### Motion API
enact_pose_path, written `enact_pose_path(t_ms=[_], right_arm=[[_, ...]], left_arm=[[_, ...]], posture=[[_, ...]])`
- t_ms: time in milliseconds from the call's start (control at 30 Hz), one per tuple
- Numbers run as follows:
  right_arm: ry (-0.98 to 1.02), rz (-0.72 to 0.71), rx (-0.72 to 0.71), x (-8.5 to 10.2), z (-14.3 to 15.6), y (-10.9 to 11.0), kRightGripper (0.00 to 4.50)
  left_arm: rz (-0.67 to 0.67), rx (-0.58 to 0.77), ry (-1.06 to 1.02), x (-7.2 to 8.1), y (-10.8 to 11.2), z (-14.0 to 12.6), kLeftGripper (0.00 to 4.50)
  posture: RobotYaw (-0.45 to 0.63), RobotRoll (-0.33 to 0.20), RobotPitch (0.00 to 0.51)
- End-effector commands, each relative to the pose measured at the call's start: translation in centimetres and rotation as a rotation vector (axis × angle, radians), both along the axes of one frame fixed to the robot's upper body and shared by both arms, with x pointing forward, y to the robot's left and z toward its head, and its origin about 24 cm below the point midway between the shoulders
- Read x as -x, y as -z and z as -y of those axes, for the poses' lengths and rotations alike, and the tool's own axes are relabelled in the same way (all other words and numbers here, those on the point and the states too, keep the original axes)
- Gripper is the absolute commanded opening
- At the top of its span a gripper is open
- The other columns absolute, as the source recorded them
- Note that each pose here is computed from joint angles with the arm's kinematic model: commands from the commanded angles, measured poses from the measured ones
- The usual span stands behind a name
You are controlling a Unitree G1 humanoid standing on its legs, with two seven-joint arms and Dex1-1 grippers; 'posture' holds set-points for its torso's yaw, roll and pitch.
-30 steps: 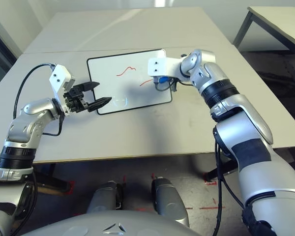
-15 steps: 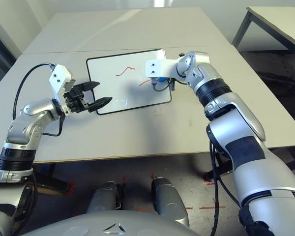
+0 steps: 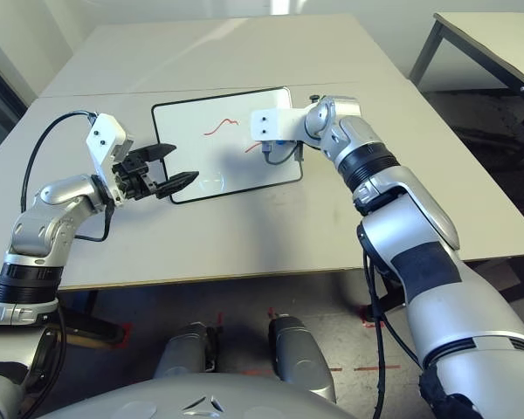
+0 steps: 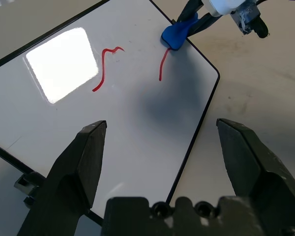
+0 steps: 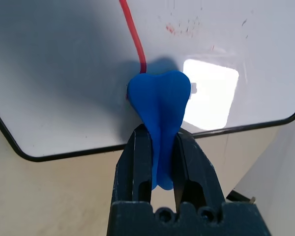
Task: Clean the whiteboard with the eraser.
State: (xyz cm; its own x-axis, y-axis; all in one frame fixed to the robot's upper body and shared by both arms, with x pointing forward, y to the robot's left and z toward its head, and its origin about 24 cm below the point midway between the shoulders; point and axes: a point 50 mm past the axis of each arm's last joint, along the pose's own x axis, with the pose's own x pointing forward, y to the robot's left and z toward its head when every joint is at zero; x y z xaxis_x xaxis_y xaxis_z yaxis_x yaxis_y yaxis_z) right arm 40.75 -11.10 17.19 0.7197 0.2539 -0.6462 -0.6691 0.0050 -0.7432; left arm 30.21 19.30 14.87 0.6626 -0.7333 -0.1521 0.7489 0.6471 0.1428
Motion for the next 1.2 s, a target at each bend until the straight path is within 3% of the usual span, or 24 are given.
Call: enact_pose_path(t_ms=[33,233,933,1200], right_arm=[[-0.061,0.018,0.003,0.3,-1.7,0.2,0.38],[-0.081,0.014,0.002,0.6,-2.4,0.7,0.38],[0.051,-0.036,0.106,0.6,3.2,2.7,0.38],[0.040,-0.014,0.068,0.5,2.1,2.2,0.38]], left_arm=[[-0.002,-0.006,-0.003,0.1,0.0,-0.1,4.50],[-0.003,-0.007,-0.003,0.1,0.0,-0.1,4.50],[-0.002,-0.010,0.005,-0.1,-0.1,-0.1,4.50],[-0.003,-0.012,0.005,-0.2,-0.1,-0.2,4.50]], posture=[[-0.04,0.000,0.044],[-0.04,0.000,0.045],[-0.05,0.000,0.045],[-0.06,0.000,0.043]])
